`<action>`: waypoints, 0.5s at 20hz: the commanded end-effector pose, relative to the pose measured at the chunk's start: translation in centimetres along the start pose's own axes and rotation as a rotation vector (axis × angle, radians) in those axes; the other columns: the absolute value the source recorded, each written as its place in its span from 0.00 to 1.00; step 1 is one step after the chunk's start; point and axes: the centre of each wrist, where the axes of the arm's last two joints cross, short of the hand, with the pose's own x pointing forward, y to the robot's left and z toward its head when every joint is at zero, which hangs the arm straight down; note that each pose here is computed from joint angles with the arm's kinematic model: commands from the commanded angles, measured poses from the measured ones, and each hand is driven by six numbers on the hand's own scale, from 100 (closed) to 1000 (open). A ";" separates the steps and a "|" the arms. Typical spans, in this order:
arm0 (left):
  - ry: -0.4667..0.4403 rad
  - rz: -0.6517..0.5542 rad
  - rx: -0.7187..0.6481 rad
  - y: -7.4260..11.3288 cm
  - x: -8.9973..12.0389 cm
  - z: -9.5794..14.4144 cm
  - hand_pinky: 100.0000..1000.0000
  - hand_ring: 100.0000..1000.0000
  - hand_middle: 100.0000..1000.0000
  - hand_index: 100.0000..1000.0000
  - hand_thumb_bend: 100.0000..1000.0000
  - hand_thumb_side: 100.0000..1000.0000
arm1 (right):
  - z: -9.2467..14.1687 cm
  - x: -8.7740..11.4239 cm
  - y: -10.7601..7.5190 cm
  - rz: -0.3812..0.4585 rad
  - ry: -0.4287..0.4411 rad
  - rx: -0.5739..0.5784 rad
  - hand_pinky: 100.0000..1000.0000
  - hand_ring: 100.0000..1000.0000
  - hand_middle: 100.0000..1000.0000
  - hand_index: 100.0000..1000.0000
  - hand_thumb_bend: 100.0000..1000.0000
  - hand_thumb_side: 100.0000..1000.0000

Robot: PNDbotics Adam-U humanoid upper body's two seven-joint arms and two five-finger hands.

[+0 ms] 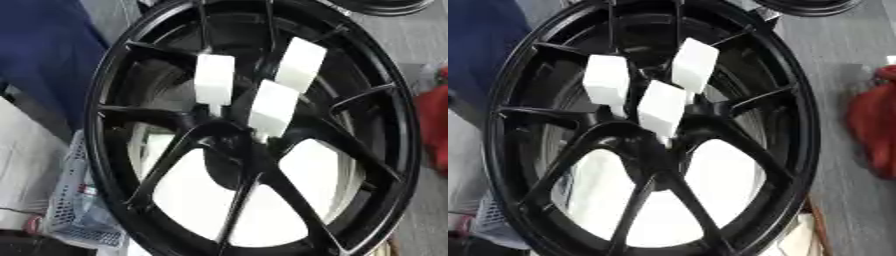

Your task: Pull the pin out of the wheel hub.

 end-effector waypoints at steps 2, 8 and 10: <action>-0.024 -0.014 -0.002 0.2 0.8 -0.2 0.81 0.66 0.72 0.86 0.15 0.89 | -1.1 -2.9 -0.2 -0.005 0.170 -0.029 0.82 0.86 0.81 0.80 0.00 0.00; -0.022 -0.013 -0.001 0.2 0.8 -0.2 0.81 0.65 0.72 0.86 0.15 0.89 | -1.9 -5.0 1.4 -0.077 0.271 -0.043 0.87 0.96 0.92 0.89 0.00 0.35; -0.021 -0.012 -0.001 0.1 0.8 -0.2 0.81 0.65 0.72 0.86 0.15 0.89 | -1.8 -4.7 1.4 -0.090 0.244 -0.050 0.85 0.92 0.88 0.87 0.00 0.32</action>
